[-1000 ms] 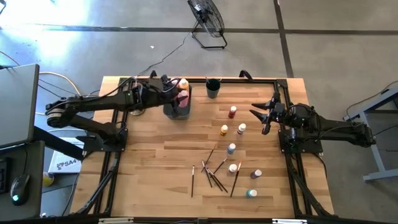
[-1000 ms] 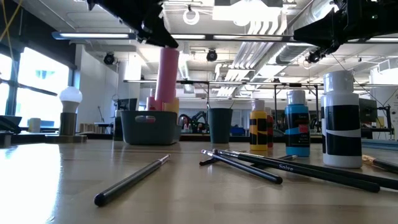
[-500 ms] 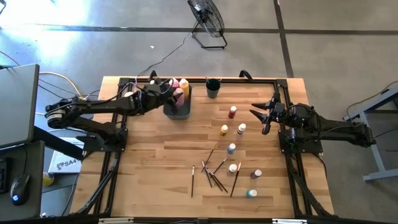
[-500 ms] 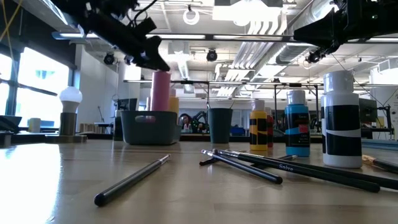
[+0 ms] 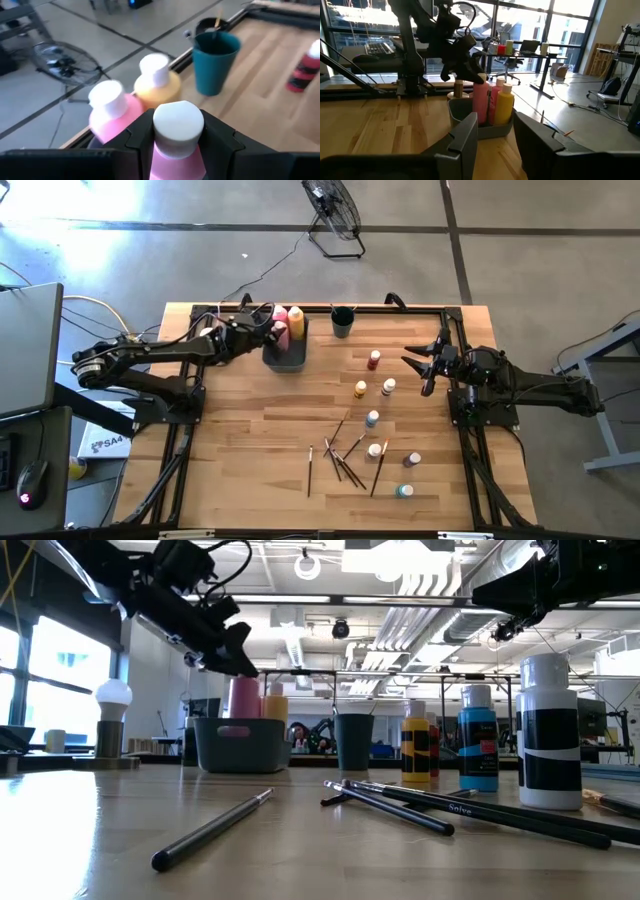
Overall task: Pick & Place Paint Supplies
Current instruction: Put the large pink paint bottle into the green bin
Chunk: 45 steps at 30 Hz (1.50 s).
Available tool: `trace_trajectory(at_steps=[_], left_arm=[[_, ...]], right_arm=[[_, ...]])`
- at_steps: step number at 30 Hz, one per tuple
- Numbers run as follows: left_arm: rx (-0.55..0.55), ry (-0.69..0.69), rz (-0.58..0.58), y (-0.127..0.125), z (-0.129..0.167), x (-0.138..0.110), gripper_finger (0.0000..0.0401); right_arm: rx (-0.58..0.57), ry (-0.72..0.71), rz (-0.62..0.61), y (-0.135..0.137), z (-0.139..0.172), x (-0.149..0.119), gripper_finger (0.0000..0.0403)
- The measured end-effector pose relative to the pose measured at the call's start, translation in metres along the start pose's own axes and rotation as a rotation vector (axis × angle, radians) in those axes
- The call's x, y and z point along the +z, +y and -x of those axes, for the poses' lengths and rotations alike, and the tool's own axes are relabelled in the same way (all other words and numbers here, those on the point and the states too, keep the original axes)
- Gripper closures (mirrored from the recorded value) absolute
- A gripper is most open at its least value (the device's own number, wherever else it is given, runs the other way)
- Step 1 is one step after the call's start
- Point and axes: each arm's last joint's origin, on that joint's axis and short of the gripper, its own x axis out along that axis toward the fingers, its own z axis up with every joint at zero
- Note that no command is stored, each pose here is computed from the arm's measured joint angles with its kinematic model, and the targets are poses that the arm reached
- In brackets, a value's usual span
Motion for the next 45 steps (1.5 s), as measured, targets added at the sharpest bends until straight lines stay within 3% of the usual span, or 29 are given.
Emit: trace_trajectory(at_steps=[16, 45], left_arm=[[0.175, 0.010, 0.067, 0.005, 0.001, -0.009, 0.0280], [0.191, 0.073, 0.092, 0.003, -0.006, -0.019, 0.0257]], right_arm=[[0.000, 0.000, 0.000, 0.000, 0.000, 0.000, 0.0282], [0.000, 0.000, 0.000, 0.000, 0.000, 0.000, 0.0282]])
